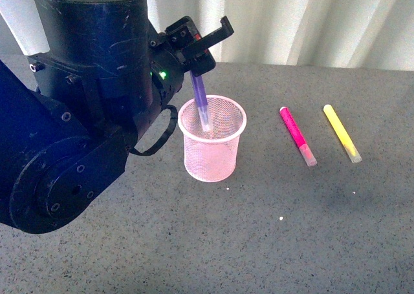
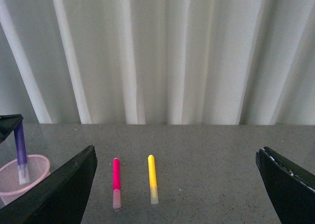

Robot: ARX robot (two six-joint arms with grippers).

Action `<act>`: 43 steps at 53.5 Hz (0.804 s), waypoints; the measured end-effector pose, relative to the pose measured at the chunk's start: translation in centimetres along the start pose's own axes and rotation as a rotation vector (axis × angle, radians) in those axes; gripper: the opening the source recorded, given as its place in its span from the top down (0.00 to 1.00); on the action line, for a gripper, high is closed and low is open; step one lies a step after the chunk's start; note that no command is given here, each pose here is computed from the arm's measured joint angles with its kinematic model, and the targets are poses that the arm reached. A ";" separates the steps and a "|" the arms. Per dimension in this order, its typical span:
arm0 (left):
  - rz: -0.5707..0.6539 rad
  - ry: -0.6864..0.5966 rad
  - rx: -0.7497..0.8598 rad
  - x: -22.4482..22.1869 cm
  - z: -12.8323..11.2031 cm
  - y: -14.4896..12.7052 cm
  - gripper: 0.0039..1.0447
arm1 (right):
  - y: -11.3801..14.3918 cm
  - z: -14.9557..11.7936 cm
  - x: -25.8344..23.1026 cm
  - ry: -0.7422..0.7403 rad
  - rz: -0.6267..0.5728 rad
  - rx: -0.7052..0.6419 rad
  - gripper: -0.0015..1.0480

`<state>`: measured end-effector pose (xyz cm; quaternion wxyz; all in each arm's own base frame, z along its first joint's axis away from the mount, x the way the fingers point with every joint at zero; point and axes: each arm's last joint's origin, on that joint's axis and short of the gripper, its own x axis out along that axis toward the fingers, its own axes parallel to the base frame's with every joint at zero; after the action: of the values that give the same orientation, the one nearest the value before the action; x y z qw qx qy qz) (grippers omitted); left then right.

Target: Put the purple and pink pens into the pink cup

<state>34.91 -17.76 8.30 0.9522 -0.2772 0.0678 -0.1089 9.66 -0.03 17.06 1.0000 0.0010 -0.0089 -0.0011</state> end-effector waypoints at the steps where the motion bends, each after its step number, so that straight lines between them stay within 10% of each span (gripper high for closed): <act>1: 0.000 0.000 0.000 0.0 0.0 0.0 0.64 | 0.0 0.0 0.0 0.000 0.000 0.000 0.07; 21: -0.035 0.024 0.005 -0.9 1.8 -0.6 0.04 | 0.0 0.0 0.0 0.000 0.000 0.000 0.07; 43: -0.243 0.354 0.109 -11.6 10.7 0.0 0.06 | 0.0 0.0 0.0 0.000 0.000 0.000 0.07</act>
<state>25.66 -9.45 18.06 0.9189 -0.2079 0.1941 -0.2733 9.66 -0.02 17.06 1.0000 0.0010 -0.0089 -0.0009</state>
